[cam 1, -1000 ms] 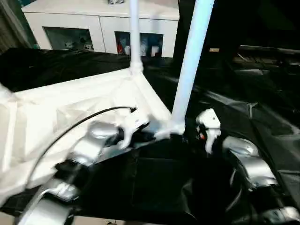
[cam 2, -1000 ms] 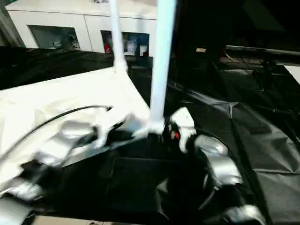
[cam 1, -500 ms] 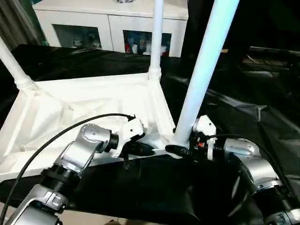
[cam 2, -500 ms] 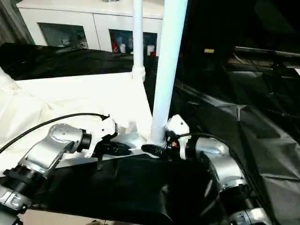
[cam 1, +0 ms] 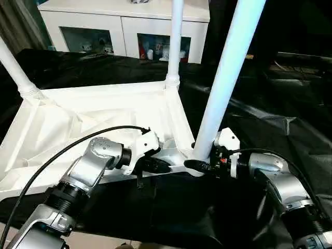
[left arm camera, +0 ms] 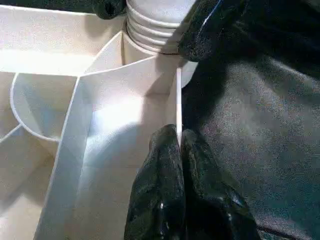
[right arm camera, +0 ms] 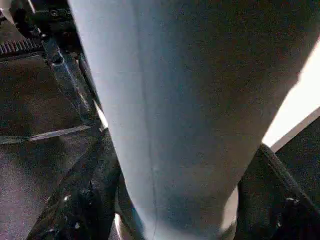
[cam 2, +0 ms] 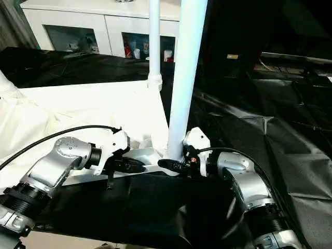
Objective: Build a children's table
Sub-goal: Rotate leg to tighten
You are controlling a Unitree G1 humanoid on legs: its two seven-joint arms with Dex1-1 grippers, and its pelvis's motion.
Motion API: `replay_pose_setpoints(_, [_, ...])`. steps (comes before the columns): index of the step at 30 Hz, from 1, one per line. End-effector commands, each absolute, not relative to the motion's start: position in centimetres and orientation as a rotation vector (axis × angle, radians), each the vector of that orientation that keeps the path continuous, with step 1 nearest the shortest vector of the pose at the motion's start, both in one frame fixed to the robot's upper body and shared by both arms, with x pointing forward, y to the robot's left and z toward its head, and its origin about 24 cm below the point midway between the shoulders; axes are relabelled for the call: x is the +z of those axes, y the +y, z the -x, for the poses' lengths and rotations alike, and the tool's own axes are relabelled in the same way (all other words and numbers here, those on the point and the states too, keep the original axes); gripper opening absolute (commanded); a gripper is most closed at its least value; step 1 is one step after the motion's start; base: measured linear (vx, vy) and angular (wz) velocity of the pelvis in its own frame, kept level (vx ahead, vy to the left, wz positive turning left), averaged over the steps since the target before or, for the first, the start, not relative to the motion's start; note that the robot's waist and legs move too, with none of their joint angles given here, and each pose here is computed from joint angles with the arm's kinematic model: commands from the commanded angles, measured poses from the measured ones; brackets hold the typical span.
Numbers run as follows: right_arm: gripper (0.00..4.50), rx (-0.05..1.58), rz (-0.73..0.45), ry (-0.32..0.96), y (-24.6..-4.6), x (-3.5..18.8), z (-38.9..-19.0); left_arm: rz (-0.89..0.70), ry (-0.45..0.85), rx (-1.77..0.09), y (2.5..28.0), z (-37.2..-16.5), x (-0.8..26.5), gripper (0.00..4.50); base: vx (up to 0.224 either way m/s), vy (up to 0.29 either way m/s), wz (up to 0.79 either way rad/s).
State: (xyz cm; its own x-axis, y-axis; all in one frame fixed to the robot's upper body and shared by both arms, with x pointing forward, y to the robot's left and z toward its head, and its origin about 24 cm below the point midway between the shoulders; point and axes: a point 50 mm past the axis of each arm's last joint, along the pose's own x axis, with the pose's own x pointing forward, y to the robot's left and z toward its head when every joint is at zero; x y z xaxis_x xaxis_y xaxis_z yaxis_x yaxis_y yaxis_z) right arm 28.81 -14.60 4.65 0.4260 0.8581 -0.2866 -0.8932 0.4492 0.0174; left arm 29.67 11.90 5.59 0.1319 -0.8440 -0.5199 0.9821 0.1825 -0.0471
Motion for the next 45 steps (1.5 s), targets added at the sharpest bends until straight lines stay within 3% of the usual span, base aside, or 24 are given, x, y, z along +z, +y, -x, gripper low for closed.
replay_pose_setpoints(1, [2.66,1.045,0.125,0.317,-14.4,3.5,-28.7,-0.339,0.476,-1.320,11.4,-30.2,5.7,0.00,0.000,0.000,0.00])
replay_pose_setpoints(5, [2.66,0.762,0.047,0.349,-13.5,1.8,-29.9,-0.334,0.490,-1.114,10.5,-31.9,5.0,0.00,0.000,0.000,0.00])
replay_pose_setpoints(7, [2.66,0.729,0.049,0.351,-13.3,1.6,-30.0,-0.331,0.491,-1.084,10.4,-32.2,5.0,0.00,0.000,0.000,0.00])
replay_pose_setpoints(13, [2.65,0.352,0.030,0.376,-10.8,0.8,-32.0,-0.295,0.472,-0.767,9.0,-34.9,5.0,0.00,0.000,0.000,0.00])
replay_pose_setpoints(16, [2.65,0.282,0.010,0.354,-10.3,1.0,-32.5,-0.299,0.458,-0.757,8.6,-35.1,5.1,0.00,0.000,0.000,0.00])
replay_pose_setpoints(21, [2.65,0.409,-0.050,0.255,-8.6,2.1,-32.4,-0.333,0.445,-0.843,8.0,-34.7,5.3,0.00,0.000,0.000,0.00])
replay_pose_setpoints(22, [3.21,0.413,-0.050,0.252,-8.6,2.1,-32.4,-0.333,0.444,-0.845,8.0,-34.7,5.3,0.00,0.000,0.000,0.00])
replay_pose_setpoints(25, [3.37,0.469,-0.058,0.193,-8.5,2.8,-32.2,-0.331,0.448,-0.871,8.1,-34.5,5.2,0.00,0.000,0.000,0.00])
replay_pose_setpoints(28, [3.76,0.529,-0.073,0.181,-9.4,3.5,-32.0,-0.339,0.437,-0.927,8.4,-34.1,5.1,0.00,0.000,0.000,0.00])
replay_pose_setpoints(32, [3.76,0.731,0.025,0.186,-11.4,3.9,-31.0,-0.358,0.385,-1.083,8.8,-32.9,5.0,0.00,0.000,0.000,0.00])
replay_pose_setpoints(38, [3.76,0.906,0.104,0.187,-13.8,4.5,-29.8,-0.344,0.389,-1.297,9.5,-30.9,5.3,0.00,0.000,0.000,0.00])
replay_pose_setpoints(45, [3.76,1.026,0.144,0.197,-14.6,5.0,-29.2,-0.360,0.424,-1.411,10.8,-29.8,5.5,0.00,0.000,0.000,0.00])
